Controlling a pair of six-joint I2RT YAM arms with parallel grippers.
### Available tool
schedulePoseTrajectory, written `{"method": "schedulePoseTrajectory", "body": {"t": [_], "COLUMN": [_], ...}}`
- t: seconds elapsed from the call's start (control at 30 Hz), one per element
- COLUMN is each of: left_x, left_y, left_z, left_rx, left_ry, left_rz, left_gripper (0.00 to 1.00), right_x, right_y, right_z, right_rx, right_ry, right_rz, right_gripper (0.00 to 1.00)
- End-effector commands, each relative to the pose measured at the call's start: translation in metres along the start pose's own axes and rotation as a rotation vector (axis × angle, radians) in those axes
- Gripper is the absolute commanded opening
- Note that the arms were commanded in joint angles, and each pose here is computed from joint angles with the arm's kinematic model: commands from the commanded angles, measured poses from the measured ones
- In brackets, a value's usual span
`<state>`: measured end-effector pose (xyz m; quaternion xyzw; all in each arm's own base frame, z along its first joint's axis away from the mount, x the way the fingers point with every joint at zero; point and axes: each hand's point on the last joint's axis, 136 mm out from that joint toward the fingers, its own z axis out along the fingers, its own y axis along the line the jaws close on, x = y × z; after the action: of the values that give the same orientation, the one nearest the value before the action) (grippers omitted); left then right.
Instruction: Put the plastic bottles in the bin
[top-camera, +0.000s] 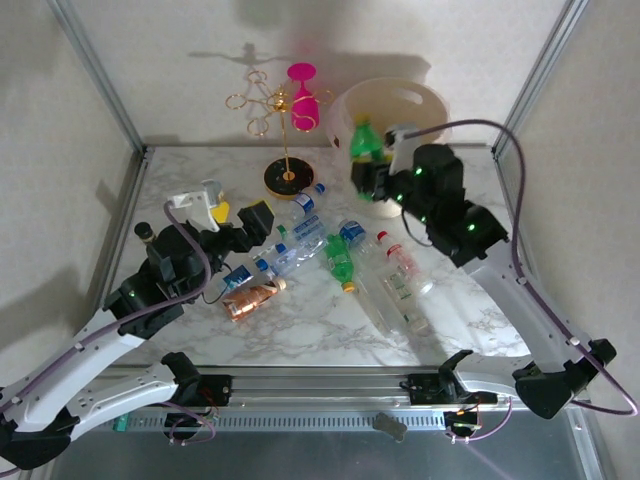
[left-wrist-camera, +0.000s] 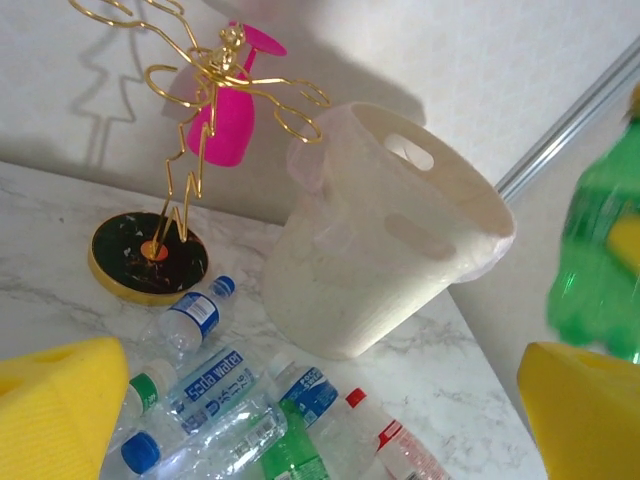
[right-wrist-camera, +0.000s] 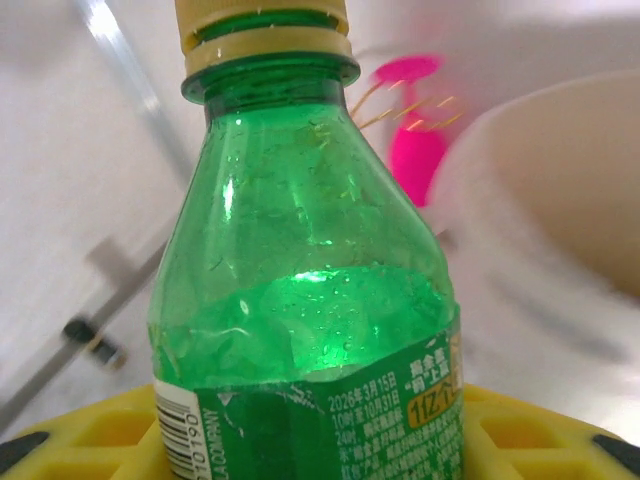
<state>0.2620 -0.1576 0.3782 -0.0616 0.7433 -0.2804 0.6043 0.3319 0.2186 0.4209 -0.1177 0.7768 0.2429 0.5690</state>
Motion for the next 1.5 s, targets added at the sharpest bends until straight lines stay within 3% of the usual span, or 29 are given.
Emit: {"method": "schedulePoseTrajectory", "body": {"t": [0.0, 0.13, 0.33, 0.5, 0.7, 1.17, 1.33, 1.47], "left_x": [0.003, 0.027, 0.061, 0.068, 0.06, 0.056, 0.058, 0.056], "left_y": [-0.013, -0.006, 0.0, 0.0, 0.004, 0.017, 0.021, 0.023], "left_z": [-0.004, 0.009, 0.027, 0.031, 0.024, 0.028, 0.029, 0.029], "left_rx": [0.092, 0.065, 0.047, 0.047, 0.054, -0.035, -0.058, -0.07], "left_ry": [-0.024, 0.036, 0.137, 0.151, 0.099, 0.082, 0.091, 0.086], "left_rz": [0.079, 0.142, 0.202, 0.207, 0.19, 0.195, 0.213, 0.217], "left_gripper": [1.0, 0.99, 0.99, 0.98, 0.99, 1.0, 1.0, 1.0], "right_x": [-0.049, -0.072, -0.078, -0.06, -0.007, 0.07, 0.069, 0.053], "right_y": [-0.039, -0.083, -0.145, -0.176, -0.193, -0.201, -0.2, -0.195], "right_z": [0.005, 0.033, 0.09, 0.138, 0.184, 0.219, 0.217, 0.21], "right_rx": [0.127, 0.216, 0.347, 0.359, 0.353, 0.296, 0.29, 0.29], "right_ry": [-0.123, -0.112, -0.044, 0.053, 0.192, 0.373, 0.375, 0.338], "right_rz": [0.062, 0.074, 0.046, 0.059, 0.08, 0.114, 0.112, 0.1], "right_gripper": [0.43, 0.43, 0.44, 0.44, 0.44, 0.53, 0.66, 0.7]}}
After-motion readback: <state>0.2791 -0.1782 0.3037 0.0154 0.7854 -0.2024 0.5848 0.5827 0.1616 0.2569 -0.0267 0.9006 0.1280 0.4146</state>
